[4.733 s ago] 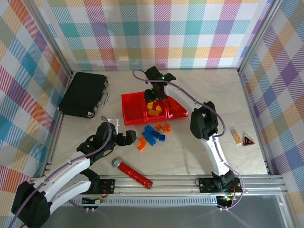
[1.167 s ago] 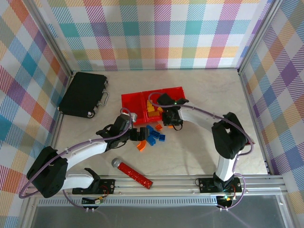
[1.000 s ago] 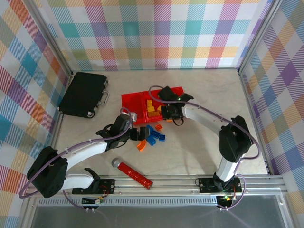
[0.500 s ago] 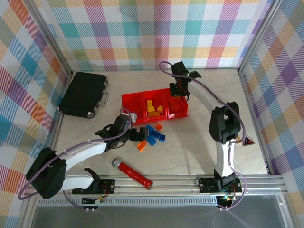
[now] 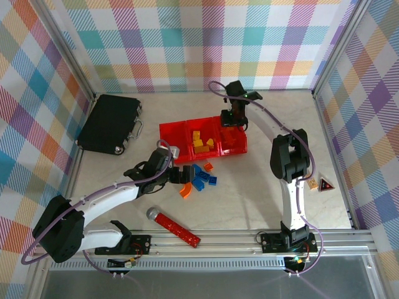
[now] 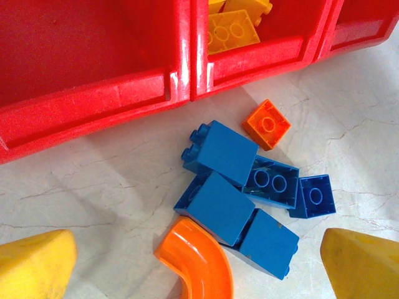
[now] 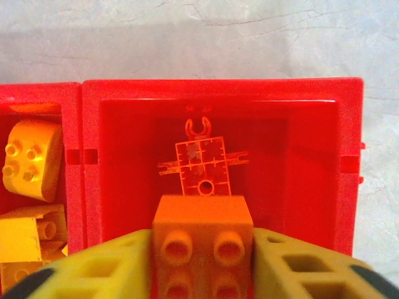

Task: Sort the legos into containers by color
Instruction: Place the lego in the container.

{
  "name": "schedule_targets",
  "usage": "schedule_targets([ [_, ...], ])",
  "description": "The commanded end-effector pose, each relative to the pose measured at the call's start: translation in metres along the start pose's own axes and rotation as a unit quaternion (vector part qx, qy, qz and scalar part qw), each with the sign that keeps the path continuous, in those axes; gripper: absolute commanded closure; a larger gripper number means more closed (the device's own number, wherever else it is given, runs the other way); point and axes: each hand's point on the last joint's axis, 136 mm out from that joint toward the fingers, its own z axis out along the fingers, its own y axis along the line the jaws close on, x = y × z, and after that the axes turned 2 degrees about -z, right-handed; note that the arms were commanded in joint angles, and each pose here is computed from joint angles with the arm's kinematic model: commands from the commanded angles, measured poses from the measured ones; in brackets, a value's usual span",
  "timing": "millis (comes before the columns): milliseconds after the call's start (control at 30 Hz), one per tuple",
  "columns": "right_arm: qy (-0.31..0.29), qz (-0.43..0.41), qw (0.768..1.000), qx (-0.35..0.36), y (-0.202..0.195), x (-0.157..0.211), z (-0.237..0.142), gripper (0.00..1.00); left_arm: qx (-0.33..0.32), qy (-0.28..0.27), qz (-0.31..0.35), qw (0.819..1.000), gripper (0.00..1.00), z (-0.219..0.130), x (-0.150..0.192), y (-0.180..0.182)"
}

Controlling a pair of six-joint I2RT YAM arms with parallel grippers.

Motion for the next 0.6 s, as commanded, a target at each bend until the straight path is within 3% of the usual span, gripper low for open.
schedule_targets([
  [0,0.001,-0.007,1.0,-0.009,0.003,-0.001,-0.007,0.5,-0.003,-0.009,0.017,1.0,0.0,-0.006,-0.003,-0.002],
  [333,-0.013,0.007,0.999,-0.052,0.02,0.004,-0.053,0.39,-0.004,-0.031,0.012,0.999,0.0,-0.017,-0.008,0.0],
  [467,-0.011,0.057,0.992,-0.113,0.04,0.027,-0.071,0.37,-0.009,-0.031,0.032,0.999,0.0,-0.018,-0.008,0.001],
  [567,-0.007,0.086,0.99,-0.116,0.051,0.052,-0.076,0.36,-0.005,-0.033,0.05,0.998,0.0,-0.02,-0.01,-0.001],
])
